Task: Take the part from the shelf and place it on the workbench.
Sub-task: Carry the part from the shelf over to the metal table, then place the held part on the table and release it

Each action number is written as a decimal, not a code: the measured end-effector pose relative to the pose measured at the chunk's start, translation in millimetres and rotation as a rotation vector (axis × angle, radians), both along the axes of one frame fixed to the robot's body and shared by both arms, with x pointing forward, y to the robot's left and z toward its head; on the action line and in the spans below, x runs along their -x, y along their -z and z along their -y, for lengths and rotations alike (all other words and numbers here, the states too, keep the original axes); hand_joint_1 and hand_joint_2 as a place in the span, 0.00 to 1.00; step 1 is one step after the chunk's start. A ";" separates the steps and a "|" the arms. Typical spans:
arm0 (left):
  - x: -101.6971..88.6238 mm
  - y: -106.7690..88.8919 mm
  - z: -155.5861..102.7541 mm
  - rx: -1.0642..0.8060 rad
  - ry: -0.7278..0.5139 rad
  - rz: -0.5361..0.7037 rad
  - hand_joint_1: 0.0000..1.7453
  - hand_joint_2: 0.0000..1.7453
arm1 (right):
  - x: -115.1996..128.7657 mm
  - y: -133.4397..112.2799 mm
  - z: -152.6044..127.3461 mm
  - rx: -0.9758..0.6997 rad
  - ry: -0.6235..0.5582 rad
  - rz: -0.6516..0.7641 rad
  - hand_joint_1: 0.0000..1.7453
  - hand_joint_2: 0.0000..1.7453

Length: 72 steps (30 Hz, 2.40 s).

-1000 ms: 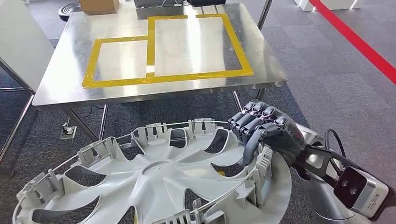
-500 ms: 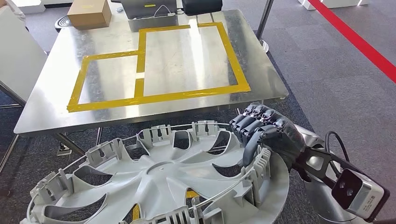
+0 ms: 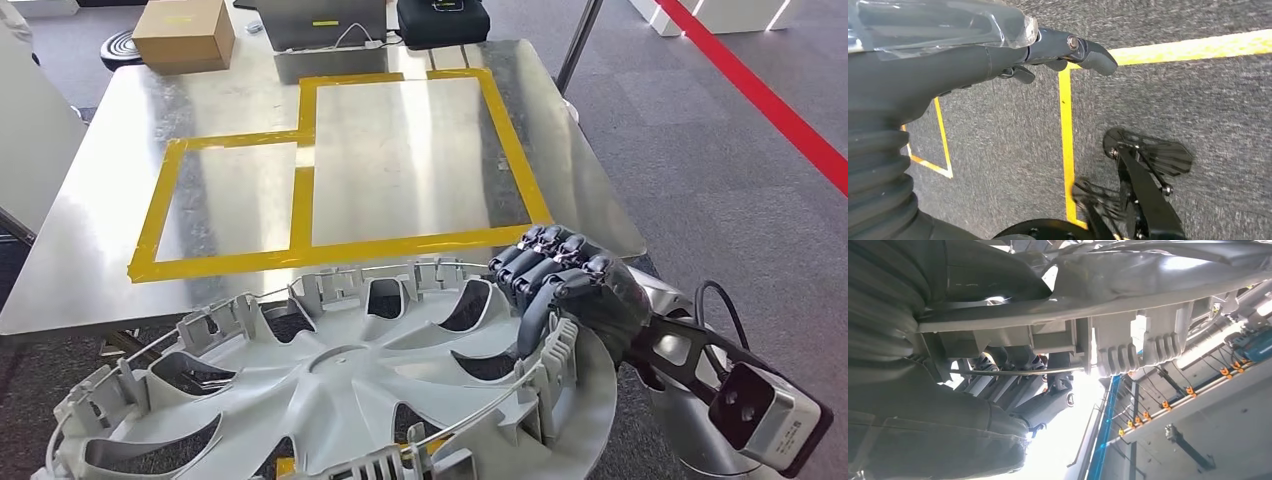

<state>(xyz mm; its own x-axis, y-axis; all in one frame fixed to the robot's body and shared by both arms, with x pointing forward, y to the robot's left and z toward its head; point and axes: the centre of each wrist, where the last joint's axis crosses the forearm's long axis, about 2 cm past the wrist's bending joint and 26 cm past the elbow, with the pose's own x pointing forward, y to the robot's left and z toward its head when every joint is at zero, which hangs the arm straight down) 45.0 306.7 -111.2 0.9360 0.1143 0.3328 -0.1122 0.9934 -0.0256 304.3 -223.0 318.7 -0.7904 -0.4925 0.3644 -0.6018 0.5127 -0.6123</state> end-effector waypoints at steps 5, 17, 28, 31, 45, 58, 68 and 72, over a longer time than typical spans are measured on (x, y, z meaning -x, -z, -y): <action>1.4 0.2 0.8 0.003 -0.006 -0.002 0.00 1.00 | 0.3 1.2 0.1 0.003 0.000 -0.013 1.00 1.00; -2.2 -0.3 0.2 0.008 -0.009 0.013 0.00 1.00 | -0.1 -5.6 -1.7 0.006 0.000 0.000 1.00 1.00; 0.4 -0.1 -4.6 -0.005 -0.032 0.006 0.00 1.00 | 5.7 -9.9 -3.1 -0.007 0.023 0.022 1.00 1.00; 0.4 -0.1 -3.9 -0.004 -0.035 0.006 0.00 1.00 | 7.2 -9.7 -0.2 0.000 0.043 0.029 1.00 1.00; 3.3 0.4 0.1 0.001 -0.029 0.026 0.00 1.00 | 8.0 13.7 25.9 0.130 0.353 0.068 1.00 1.00; 6.0 0.7 4.9 0.027 -0.058 0.042 0.00 1.00 | -4.5 98.5 150.8 0.571 0.929 0.169 1.00 1.00; 0.1 0.1 4.1 0.034 -0.016 0.050 0.00 1.00 | -114.0 123.2 155.1 1.103 1.252 0.396 1.00 1.00; -3.4 -0.3 3.8 0.033 -0.002 0.048 0.00 1.00 | -149.6 115.4 80.0 1.252 1.218 0.453 1.00 1.00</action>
<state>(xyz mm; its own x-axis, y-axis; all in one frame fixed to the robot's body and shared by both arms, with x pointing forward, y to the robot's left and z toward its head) 48.4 302.9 -110.9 0.9188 0.1277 0.3734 -0.1118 0.9917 -0.0639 453.9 -303.0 203.3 -0.5937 0.7469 -0.2993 0.0255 -0.3543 -0.9348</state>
